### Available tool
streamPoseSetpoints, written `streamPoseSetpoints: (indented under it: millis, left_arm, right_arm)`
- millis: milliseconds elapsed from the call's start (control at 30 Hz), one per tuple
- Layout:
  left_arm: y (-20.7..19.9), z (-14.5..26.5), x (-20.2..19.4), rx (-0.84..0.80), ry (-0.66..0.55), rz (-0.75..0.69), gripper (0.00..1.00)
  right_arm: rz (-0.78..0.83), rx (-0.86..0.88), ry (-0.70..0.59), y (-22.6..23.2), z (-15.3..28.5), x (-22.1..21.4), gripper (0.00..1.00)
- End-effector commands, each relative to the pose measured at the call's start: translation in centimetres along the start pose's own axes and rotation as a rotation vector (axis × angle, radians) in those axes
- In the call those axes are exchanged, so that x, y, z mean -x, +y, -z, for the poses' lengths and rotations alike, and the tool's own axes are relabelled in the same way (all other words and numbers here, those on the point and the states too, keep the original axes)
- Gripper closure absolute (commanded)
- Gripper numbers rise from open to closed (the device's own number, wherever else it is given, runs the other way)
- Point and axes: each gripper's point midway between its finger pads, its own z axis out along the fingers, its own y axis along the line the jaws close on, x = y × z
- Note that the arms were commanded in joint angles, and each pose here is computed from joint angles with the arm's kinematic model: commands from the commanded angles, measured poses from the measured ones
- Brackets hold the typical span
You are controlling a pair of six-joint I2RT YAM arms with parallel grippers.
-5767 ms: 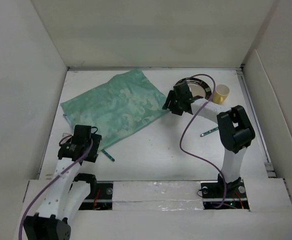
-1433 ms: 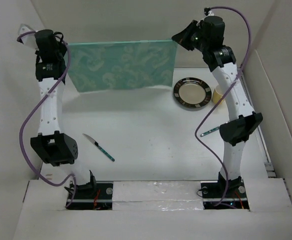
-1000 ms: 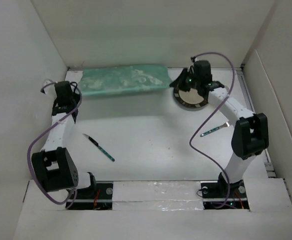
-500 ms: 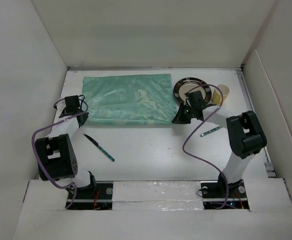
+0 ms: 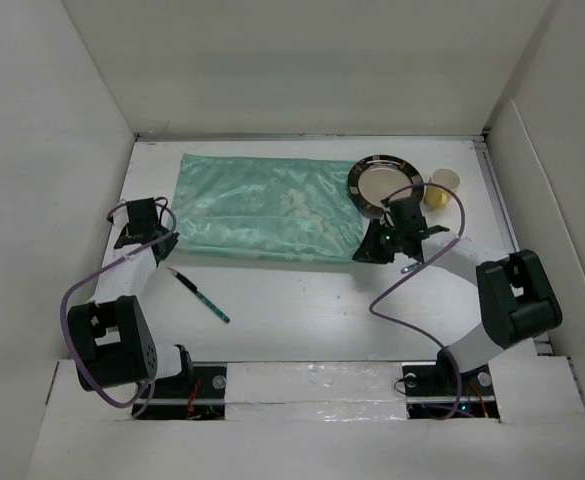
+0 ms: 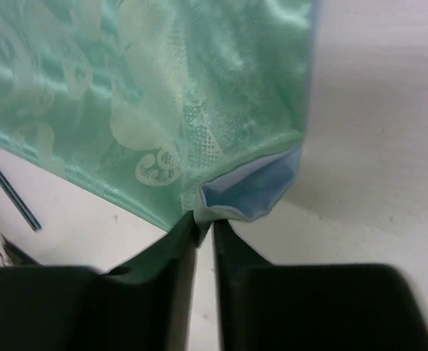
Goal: Set the dinner table for one person
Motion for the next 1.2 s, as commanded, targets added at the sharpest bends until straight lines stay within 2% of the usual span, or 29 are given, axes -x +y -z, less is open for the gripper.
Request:
streamPoseSetpoints:
  millis: [0, 33, 67, 167, 233, 333, 367, 500, 533, 600, 633, 733, 767, 933, 1000, 1167]
  left_arm:
    - [0.4, 1.2, 0.8, 0.011, -0.021, -0.014, 1.00]
    - [0.4, 1.5, 0.8, 0.008, -0.022, -0.015, 0.98]
    - [0.5, 1.7, 0.8, 0.008, -0.020, -0.017, 0.97]
    - [0.5, 2.7, 1.0, 0.002, -0.029, -0.028, 0.82]
    - [0.0, 3.6, 1.9, -0.026, -0.061, -0.035, 0.72]
    - [-2.2, 5.0, 3.3, -0.079, -0.098, -0.059, 0.69]
    - [-3.7, 5.8, 4.3, -0.112, -0.126, -0.079, 0.68]
    - [-10.3, 8.1, 3.4, -0.308, -0.134, -0.220, 0.68]
    - [-12.5, 8.6, 1.3, -0.369, -0.098, -0.278, 0.67]
    - [-15.9, 9.5, -0.6, -0.443, -0.083, -0.350, 0.66]
    - [-17.8, 10.5, -3.4, -0.494, -0.051, -0.413, 0.66]
    - [-21.0, 11.3, -7.1, -0.547, -0.040, -0.524, 0.60]
    - [-22.4, 12.8, -9.5, -0.598, -0.023, -0.581, 0.57]
    - [-24.4, 13.7, -16.3, -0.690, 0.071, -0.720, 0.56]
    - [-24.8, 14.4, -18.7, -0.737, 0.112, -0.764, 0.56]
    - [-24.5, 14.8, -20.4, -0.760, 0.139, -0.799, 0.56]
  right_arm:
    - [-0.002, -0.019, -0.040, -0.4, 1.4, 1.2, 0.71]
    - [-0.005, -0.022, -0.048, -0.6, 1.8, 1.7, 0.65]
    - [-0.006, -0.018, -0.057, -0.2, 2.4, 2.4, 0.54]
    - [-0.023, 0.019, -0.104, 0.4, 4.8, 4.8, 0.40]
    - [-0.042, 0.021, -0.177, 0.5, 6.7, 7.6, 0.36]
    - [-0.138, -0.019, -0.288, -0.2, 7.9, 10.8, 0.34]
    - [-0.161, -0.019, -0.344, -0.4, 8.3, 12.2, 0.33]
    - [-0.327, -0.073, -0.466, -1.8, 7.7, 14.7, 0.32]
    - [-0.400, -0.071, -0.485, -2.2, 7.4, 14.9, 0.32]
    - [-0.470, -0.073, -0.539, -2.8, 7.0, 15.8, 0.31]
    - [-0.532, -0.065, -0.556, -2.9, 6.9, 16.0, 0.30]
    - [-0.643, -0.101, -0.624, -4.5, 6.4, 16.8, 0.29]
    - [-0.662, -0.102, -0.630, -4.6, 6.0, 16.8, 0.29]
    - [-0.833, -0.147, -0.641, -6.7, 3.7, 16.9, 0.31]
    - [-0.908, -0.164, -0.630, -7.4, 2.0, 16.9, 0.37]
    - [-0.964, -0.218, -0.621, -7.8, 0.3, 16.7, 0.40]
